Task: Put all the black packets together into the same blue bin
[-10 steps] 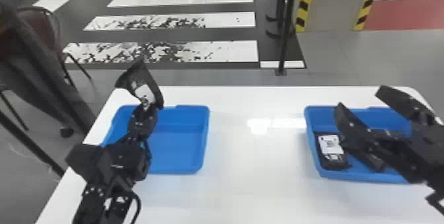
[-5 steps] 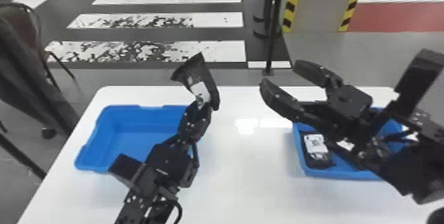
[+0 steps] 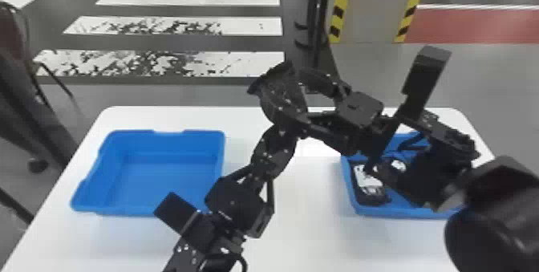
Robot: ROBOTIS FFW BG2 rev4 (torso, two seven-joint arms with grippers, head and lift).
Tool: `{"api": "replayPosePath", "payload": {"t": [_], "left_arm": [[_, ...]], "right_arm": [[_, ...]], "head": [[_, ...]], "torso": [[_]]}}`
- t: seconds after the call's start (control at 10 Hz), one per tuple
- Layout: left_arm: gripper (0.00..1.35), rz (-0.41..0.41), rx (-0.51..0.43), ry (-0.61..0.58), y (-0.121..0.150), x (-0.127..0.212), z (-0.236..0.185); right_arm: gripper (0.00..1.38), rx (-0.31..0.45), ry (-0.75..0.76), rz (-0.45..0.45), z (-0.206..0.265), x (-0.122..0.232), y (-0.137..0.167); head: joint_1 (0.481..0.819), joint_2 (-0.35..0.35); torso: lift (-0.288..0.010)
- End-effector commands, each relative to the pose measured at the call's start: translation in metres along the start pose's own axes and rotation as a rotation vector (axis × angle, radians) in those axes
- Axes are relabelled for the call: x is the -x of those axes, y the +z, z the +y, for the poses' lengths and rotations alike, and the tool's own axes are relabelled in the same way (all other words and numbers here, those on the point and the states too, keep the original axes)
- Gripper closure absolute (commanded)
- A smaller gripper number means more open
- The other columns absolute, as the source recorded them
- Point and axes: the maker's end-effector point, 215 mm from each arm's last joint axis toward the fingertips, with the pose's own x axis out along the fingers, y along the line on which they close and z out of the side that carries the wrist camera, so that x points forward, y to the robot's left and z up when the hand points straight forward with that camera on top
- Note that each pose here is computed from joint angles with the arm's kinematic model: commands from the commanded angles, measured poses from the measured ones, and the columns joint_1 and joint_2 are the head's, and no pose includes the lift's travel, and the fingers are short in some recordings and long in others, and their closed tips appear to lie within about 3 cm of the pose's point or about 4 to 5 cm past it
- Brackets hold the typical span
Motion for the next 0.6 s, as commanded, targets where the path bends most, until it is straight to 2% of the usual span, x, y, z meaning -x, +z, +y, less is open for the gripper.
{"api": "replayPosePath", "payload": {"t": [0.0, 0.1, 0.2, 0.5], "left_arm": [[1.21, 0.001, 0.009, 0.000, -0.001, 0.000, -0.001], [1.21, 0.005, 0.010, 0.000, -0.003, 0.000, -0.001], [1.21, 0.017, 0.008, 0.012, -0.007, 0.002, 0.005], [1.21, 0.016, 0.006, 0.019, -0.007, 0.003, 0.008]], "right_arm": [[0.20, -0.003, 0.024, 0.003, 0.009, -0.009, -0.005], [0.56, 0.018, 0.032, -0.002, 0.015, -0.011, 0.000], [1.14, 0.016, 0.038, -0.019, 0.022, -0.011, 0.004], [1.15, 0.025, 0.037, -0.011, 0.027, -0.010, 0.006]], "head": [[0.682, 0.005], [0.684, 0.015], [0.686, 0.024], [0.685, 0.043]], "torso": [[-0.110], [-0.110], [-0.110], [-0.110]]}}
